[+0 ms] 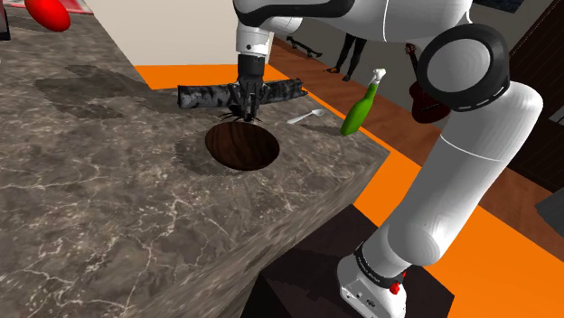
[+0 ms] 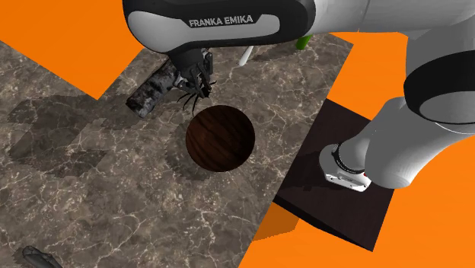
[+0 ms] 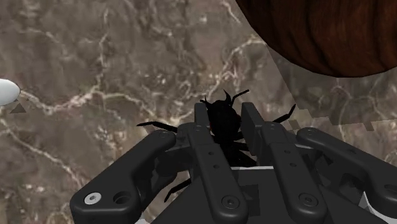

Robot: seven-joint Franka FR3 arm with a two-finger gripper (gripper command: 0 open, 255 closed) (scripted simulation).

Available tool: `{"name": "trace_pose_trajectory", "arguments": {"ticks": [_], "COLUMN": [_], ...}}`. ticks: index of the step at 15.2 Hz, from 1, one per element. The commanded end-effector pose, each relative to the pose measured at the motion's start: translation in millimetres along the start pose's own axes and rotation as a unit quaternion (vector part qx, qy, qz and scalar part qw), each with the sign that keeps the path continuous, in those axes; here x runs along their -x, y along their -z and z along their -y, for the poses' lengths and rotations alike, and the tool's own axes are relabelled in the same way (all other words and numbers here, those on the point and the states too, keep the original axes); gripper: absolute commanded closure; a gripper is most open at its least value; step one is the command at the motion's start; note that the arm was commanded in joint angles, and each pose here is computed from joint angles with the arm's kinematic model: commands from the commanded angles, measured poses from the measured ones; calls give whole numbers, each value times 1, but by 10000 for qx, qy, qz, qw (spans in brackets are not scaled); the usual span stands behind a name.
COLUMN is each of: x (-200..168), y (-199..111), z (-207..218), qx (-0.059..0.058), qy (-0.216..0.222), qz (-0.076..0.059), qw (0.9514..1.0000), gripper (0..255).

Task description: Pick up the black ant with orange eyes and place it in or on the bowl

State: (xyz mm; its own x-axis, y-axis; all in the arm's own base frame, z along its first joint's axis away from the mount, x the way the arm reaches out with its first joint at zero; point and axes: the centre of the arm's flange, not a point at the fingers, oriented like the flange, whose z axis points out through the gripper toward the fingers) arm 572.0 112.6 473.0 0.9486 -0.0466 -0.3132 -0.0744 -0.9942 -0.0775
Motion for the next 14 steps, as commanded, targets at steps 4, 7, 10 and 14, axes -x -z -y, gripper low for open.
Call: {"name": "trace_pose_trajectory", "arguments": {"ticks": [4,7,10,14], "x": [0,5,10,17], "y": [0,15,30,50], "z": [0,1,2,4], "qx": [0,0,0,0], "qy": [0,0,0,0], "qz": [-1,-1,-1,-1], "qw": [10000,10000,10000,10000], "gripper": [255,255,255,255]}}
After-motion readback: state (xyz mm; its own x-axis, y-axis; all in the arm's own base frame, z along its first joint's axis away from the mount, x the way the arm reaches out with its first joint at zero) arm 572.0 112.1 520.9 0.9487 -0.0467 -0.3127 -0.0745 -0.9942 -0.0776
